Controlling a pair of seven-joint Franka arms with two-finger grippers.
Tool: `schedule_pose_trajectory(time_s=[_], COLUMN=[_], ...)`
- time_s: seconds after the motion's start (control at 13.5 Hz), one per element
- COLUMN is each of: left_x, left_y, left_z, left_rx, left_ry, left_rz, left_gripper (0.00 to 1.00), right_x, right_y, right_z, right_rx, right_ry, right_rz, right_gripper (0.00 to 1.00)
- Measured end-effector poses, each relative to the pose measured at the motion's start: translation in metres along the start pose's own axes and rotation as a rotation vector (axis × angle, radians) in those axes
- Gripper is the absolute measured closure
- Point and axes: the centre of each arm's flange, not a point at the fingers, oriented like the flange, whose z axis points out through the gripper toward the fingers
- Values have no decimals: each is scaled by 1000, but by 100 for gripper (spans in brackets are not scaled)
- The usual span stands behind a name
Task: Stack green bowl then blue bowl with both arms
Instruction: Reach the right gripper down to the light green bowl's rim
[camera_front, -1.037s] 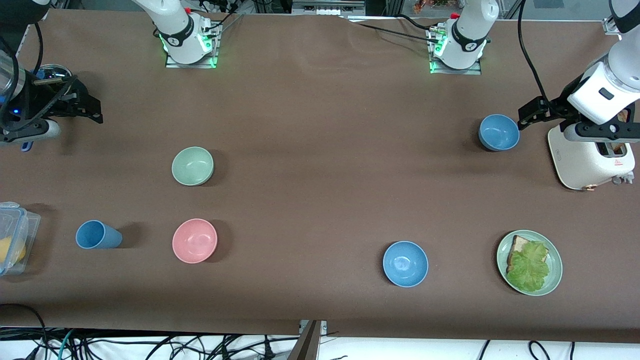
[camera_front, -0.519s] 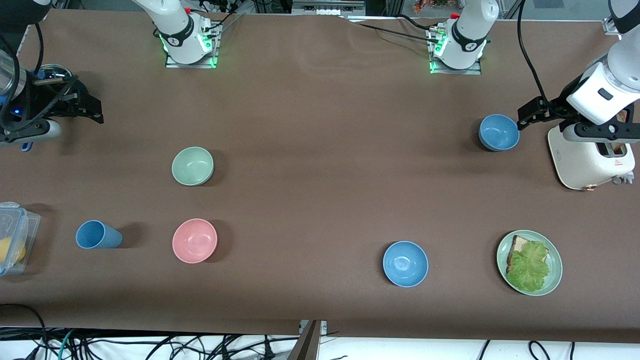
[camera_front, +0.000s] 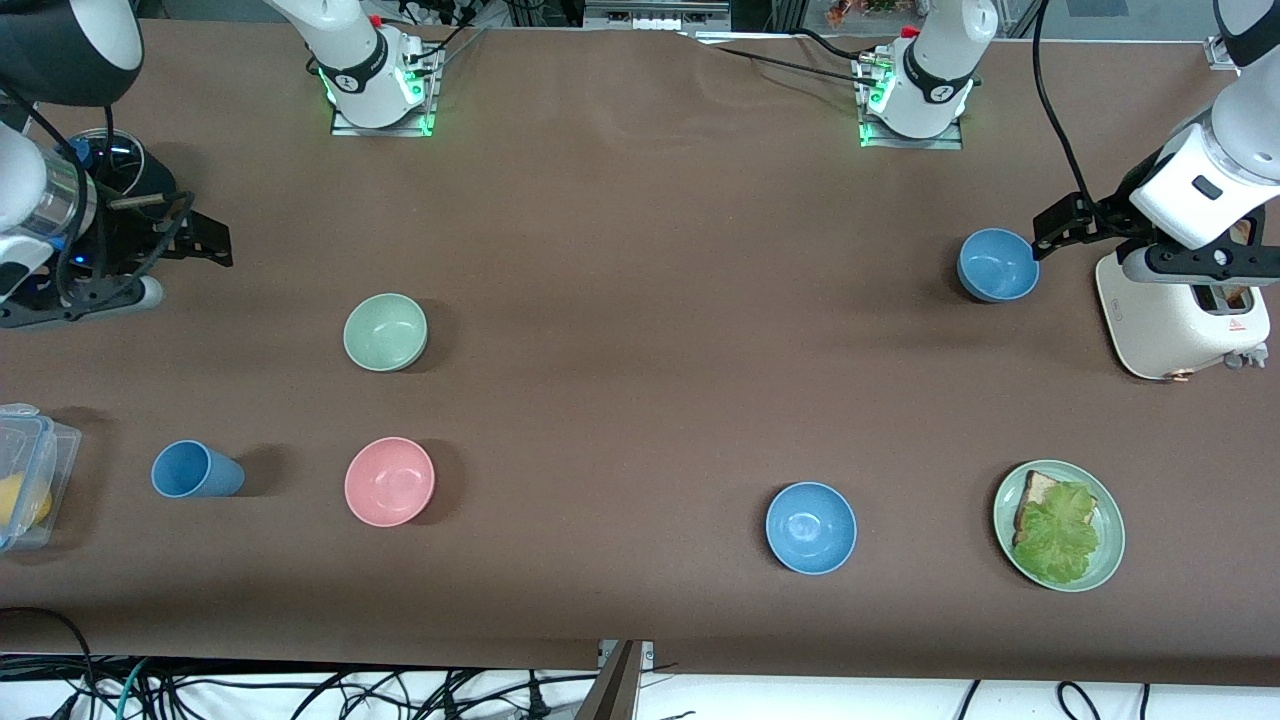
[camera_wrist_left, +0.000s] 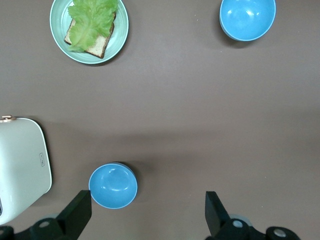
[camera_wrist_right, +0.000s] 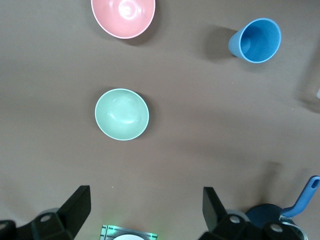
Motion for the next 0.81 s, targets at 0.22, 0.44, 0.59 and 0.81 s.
schedule_pose_trajectory(time_s=[0.22,0.44,0.59,0.81], left_x=[0,1,1,1], left_y=[0,-1,-2,-2], left_z=[1,1,2,2], left_rx=[0,0,0,0], left_ry=[-2,-3,-3,-3], left_rz=[0,-2,-3,-3], left_gripper=[0,0,0,0], right_x=[18,42,49,48], right_y=[1,-2,-3,-3], right_z=[29,81,124,181], right_rx=[2,21,50,69], right_ry=[-33,-25,-23,-15], right_rz=[-1,5,32,64], right_gripper=[1,1,1,1])
